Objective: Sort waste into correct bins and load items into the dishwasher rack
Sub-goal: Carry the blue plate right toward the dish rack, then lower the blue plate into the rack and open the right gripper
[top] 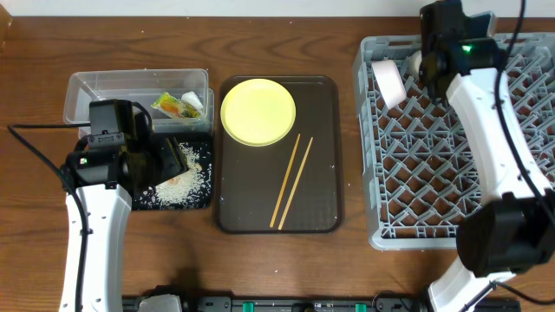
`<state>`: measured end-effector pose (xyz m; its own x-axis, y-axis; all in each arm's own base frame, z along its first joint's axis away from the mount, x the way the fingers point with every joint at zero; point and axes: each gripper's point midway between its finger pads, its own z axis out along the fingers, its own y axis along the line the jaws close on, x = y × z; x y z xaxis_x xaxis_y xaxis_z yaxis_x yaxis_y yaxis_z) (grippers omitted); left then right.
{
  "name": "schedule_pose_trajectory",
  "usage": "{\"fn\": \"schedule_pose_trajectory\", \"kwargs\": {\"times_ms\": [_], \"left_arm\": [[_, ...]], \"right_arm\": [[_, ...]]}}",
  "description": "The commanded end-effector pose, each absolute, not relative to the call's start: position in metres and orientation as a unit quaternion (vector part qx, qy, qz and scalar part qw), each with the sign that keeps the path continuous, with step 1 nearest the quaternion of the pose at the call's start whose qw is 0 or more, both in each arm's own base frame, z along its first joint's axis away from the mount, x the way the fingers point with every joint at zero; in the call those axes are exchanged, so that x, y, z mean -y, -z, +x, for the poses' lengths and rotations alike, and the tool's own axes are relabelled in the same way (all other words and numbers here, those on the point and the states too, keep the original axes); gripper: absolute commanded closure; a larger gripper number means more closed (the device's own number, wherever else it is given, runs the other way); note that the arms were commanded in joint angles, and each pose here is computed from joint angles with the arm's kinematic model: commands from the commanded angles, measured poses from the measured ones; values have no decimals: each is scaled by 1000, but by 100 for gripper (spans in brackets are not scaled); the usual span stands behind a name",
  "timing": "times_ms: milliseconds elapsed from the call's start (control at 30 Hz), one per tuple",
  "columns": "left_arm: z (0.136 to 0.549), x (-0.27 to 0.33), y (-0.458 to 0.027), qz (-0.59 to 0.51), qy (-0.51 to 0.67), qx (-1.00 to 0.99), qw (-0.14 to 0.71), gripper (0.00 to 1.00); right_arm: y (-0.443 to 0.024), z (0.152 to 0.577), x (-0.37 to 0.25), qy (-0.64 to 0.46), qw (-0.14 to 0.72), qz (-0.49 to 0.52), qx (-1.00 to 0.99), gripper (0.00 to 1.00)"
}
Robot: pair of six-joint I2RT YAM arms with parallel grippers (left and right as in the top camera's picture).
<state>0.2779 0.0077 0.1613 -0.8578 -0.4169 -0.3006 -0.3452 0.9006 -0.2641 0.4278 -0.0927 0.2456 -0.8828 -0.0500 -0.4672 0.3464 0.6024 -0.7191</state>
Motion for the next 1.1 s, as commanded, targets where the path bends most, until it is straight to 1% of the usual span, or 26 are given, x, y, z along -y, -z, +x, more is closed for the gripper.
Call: {"fn": "schedule_pose_trajectory", "kwargs": {"times_ms": [0, 167, 333, 600, 967, 1067], "left_arm": [[280, -11, -166, -205, 95, -956, 185, 34], [280, -11, -166, -205, 95, -956, 185, 34], [280, -11, -166, -205, 96, -956, 185, 34], [280, -11, -166, -205, 96, -956, 185, 34], [280, -11, -166, -206, 96, -956, 185, 34], [280, -11, -166, -206, 96, -956, 185, 34]], "right_arm": [[-236, 429, 108, 482, 210, 108, -844, 99], [-223, 430, 117, 519, 206, 140, -818, 99], [-207, 431, 117, 521, 198, 148, -817, 99], [-176, 430, 108, 479, 173, 147, -848, 99], [-168, 430, 93, 455, 173, 146, -861, 98], [-168, 429, 90, 456, 170, 140, -863, 95]]}}
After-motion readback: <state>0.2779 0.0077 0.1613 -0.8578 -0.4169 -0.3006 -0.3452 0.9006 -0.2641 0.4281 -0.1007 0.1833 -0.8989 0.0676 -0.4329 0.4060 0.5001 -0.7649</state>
